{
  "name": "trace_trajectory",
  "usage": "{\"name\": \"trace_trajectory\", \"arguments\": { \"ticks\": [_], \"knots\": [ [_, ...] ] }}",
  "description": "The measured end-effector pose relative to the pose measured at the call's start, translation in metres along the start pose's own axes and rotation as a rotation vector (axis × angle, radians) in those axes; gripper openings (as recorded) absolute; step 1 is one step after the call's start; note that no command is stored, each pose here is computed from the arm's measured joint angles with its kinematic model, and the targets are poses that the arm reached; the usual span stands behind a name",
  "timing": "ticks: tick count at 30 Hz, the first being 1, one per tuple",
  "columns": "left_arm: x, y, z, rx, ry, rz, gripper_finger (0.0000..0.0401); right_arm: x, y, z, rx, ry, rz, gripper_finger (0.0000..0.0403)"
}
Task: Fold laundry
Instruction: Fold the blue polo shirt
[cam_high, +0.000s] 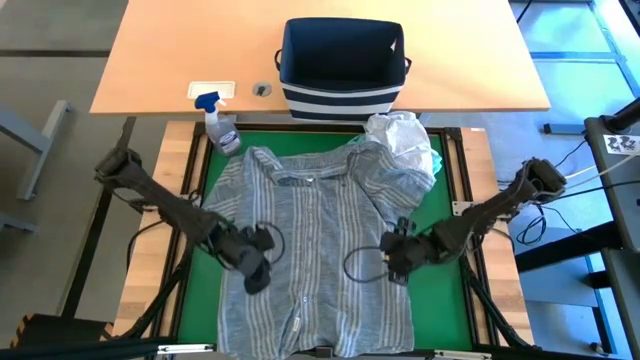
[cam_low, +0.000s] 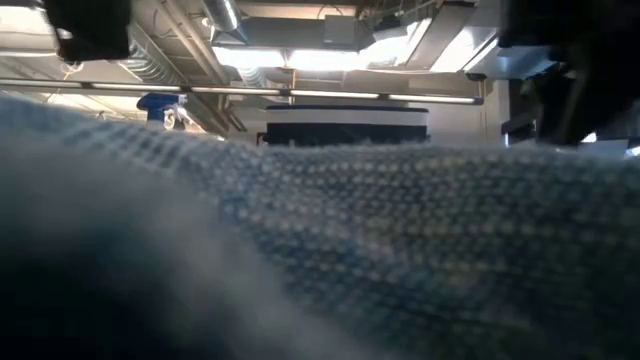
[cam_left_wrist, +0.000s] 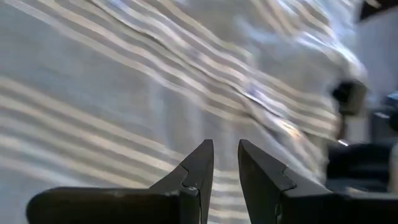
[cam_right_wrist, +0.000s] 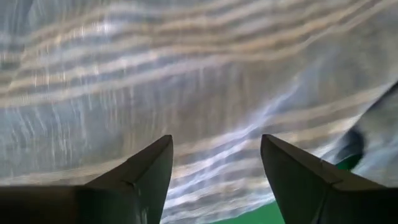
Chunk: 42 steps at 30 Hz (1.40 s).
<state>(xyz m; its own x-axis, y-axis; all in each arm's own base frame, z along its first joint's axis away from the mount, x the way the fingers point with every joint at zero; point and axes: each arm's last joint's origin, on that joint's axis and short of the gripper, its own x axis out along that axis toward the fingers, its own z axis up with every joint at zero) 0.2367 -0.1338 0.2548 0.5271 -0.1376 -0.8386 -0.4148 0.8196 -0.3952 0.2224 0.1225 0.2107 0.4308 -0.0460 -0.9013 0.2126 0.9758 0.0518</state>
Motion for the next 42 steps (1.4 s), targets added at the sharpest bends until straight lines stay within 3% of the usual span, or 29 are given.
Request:
{"name": "trace_trajectory", "arguments": {
  "ticks": [5,10,15,18,21,26,31,39,42],
  "knots": [
    [-0.029,0.039,0.023,0.001,-0.076,0.173,0.007,-0.005,-0.036,0.025,0.015,-0.071,-0.052,0.0243],
    [-0.036,0.077,0.057,0.071,-0.136,0.318,0.007,0.001,-0.075,0.058,0.082,-0.189,-0.085,0.0243],
    [-0.017,0.118,0.098,0.188,-0.121,0.298,0.007,0.014,-0.107,0.08,0.164,-0.256,-0.089,0.0243],
    [0.0,0.143,0.116,0.266,-0.128,0.339,0.007,0.024,-0.121,0.081,0.188,-0.213,-0.13,0.0243],
    [0.02,0.164,0.128,0.374,-0.061,0.347,0.007,0.035,-0.128,0.08,0.203,-0.158,-0.158,0.0243],
    [0.058,0.19,0.133,0.412,0.092,0.159,0.007,0.054,-0.127,0.078,0.196,-0.084,-0.133,0.0243],
    [0.082,0.222,0.141,0.362,0.096,0.366,0.007,0.072,-0.126,0.075,0.191,-0.029,-0.137,0.0243],
    [0.066,0.259,0.165,0.291,-0.02,0.432,0.007,0.091,-0.125,0.066,0.188,0.047,-0.086,0.0243],
    [0.057,0.276,0.174,0.274,-0.074,0.51,0.007,0.1,-0.126,0.057,0.206,0.069,-0.064,0.0243]
  ]
}}
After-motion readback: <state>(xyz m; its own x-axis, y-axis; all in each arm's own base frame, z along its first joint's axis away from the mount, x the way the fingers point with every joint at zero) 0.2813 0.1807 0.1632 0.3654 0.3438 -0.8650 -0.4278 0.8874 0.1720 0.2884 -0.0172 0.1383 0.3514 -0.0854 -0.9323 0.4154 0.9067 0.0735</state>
